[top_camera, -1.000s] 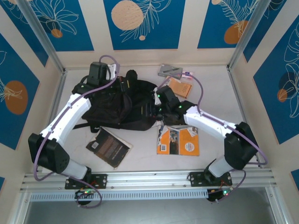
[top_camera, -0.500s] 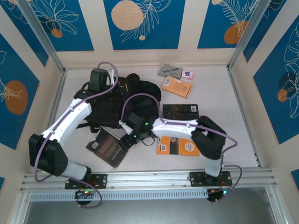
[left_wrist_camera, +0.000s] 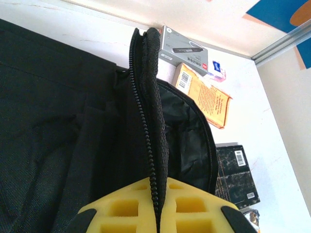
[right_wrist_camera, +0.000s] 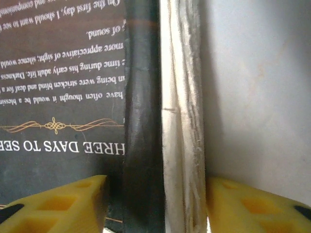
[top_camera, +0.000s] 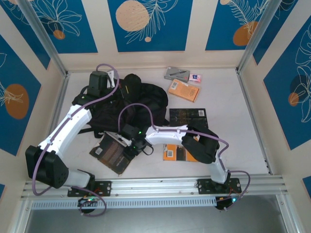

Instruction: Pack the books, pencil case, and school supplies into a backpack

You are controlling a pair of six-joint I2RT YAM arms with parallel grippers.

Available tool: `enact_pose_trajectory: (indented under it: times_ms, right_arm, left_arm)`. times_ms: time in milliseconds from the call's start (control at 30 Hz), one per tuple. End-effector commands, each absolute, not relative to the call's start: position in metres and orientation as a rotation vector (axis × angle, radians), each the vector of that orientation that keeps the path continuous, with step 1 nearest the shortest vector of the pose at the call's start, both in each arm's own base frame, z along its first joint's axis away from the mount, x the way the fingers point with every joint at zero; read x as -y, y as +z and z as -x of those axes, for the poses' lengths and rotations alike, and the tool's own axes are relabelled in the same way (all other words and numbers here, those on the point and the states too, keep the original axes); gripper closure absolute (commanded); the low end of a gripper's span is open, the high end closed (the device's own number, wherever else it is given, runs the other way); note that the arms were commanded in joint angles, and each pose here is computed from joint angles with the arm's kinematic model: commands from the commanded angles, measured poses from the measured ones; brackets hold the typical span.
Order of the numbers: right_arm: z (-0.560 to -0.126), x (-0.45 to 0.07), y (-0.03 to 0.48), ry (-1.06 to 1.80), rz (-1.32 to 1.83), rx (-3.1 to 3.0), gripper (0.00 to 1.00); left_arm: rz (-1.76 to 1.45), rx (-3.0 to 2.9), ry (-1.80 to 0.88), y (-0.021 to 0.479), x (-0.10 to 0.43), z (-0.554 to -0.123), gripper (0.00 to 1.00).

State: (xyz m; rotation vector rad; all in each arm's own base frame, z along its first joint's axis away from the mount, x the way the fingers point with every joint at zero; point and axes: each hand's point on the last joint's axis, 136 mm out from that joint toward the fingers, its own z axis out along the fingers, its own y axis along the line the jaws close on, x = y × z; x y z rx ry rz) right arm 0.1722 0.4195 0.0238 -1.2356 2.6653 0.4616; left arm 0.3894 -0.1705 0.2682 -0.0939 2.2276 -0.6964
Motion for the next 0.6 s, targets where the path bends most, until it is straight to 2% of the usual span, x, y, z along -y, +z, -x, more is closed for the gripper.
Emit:
enact_pose_trajectory:
  times_ms: [0, 133, 267, 567]
  right_arm:
    - [-0.165, -0.406, 0.008, 0.37, 1.276, -2.723, 0.59]
    - [-0.163, -0.403, 0.006, 0.359, 1.286, -2.727, 0.83]
    - [-0.163, -0.397, 0.005, 0.326, 1.288, -2.726, 0.99]
    - [-0.174, -0.358, 0.025, 0.351, 1.056, -2.798, 1.0]
  left_arm:
    - [0.103, -2.229, -0.677, 0.265, 0.163, -0.392, 1.0]
    - [0.111, -2.239, -0.692, 0.261, 0.163, -0.394, 1.0]
    - [0.113, -2.248, -0.696, 0.258, 0.164, -0.395, 1.0]
    - [0.113, -2.257, -0.699, 0.255, 0.165, -0.396, 1.0]
